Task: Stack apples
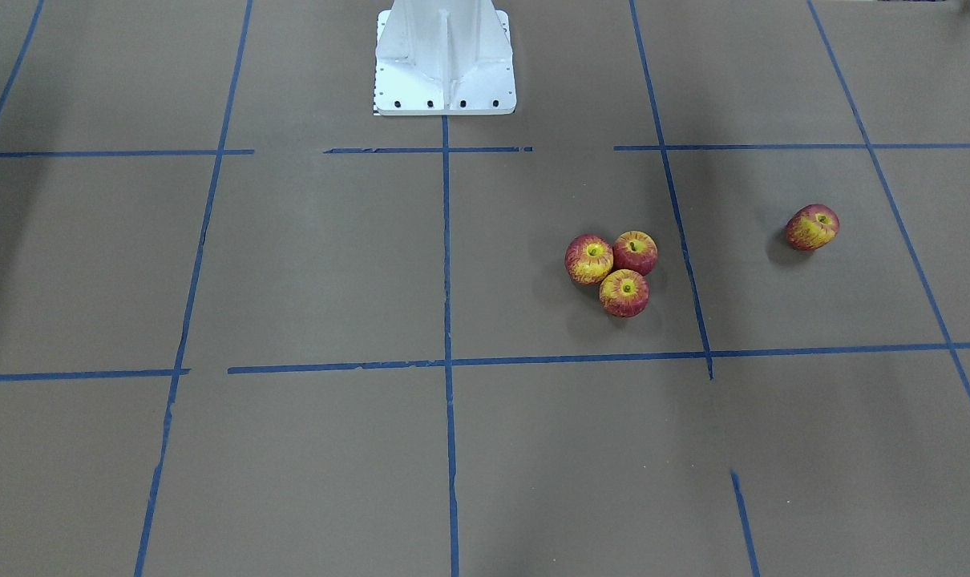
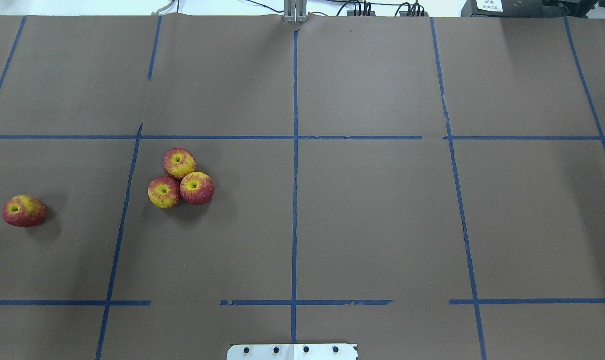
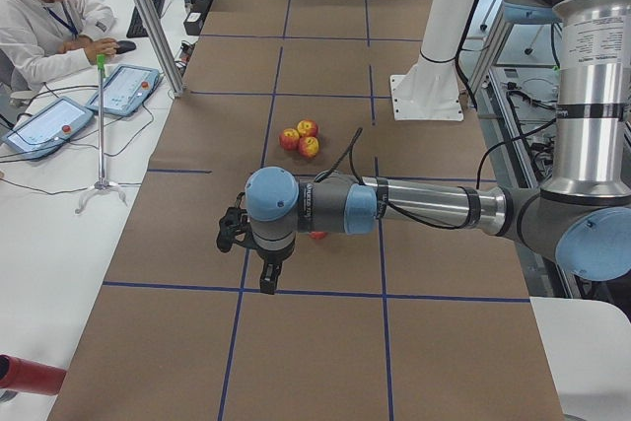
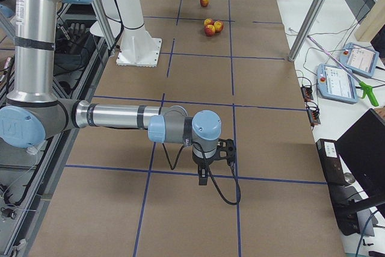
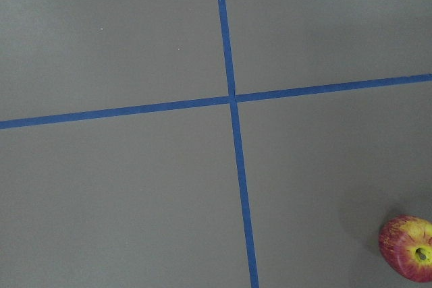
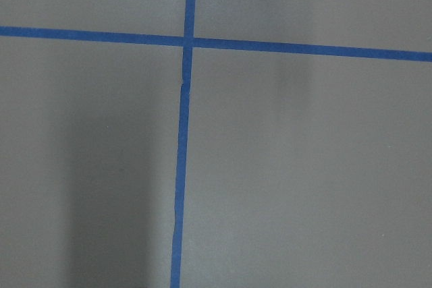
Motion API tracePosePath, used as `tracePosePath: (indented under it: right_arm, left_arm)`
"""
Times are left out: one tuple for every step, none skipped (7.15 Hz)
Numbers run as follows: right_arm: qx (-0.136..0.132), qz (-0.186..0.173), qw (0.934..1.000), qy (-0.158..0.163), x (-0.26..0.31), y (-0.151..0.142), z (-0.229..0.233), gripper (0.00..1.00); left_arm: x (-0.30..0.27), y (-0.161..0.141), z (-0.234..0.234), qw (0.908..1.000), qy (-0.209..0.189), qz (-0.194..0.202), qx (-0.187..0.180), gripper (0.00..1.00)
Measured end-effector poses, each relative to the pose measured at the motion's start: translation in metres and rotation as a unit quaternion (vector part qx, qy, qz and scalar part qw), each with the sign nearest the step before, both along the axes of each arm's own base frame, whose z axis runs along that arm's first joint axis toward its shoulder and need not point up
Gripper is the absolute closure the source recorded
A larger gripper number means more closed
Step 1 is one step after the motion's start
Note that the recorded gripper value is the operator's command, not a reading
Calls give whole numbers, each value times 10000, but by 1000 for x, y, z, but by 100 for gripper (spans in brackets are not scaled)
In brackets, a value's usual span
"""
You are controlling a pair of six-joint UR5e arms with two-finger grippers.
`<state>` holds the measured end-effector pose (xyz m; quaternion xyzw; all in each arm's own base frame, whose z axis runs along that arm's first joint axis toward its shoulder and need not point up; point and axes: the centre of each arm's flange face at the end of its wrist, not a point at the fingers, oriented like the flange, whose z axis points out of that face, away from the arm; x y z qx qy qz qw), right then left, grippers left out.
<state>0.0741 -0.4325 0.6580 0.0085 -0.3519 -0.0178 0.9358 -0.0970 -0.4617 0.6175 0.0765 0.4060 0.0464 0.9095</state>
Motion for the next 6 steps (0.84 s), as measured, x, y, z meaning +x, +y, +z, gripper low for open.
tracePosePath:
  right_arm:
    - [0,0,10000,0,0,0,0,0]
    - [0,0,10000,0,0,0,0,0]
    - [0,0,10000,0,0,0,0,0]
    - [1,0,10000,0,0,0,0,0]
    - [0,0,10000,0,0,0,0,0]
    - [0,0,10000,0,0,0,0,0]
  left_arm:
    - [4,2,9,9999,79,-2,77,0]
    - [20,-1,9,9999,144,-7,93,0]
    - [49,-7,4,9998,217,-45,-24,0]
    - [90,-13,-6,9991,330,-150,-201,0]
    - [137,-14,-16,9977,448,-259,-435,0]
    - [179,-12,-26,9959,562,-361,-603,0]
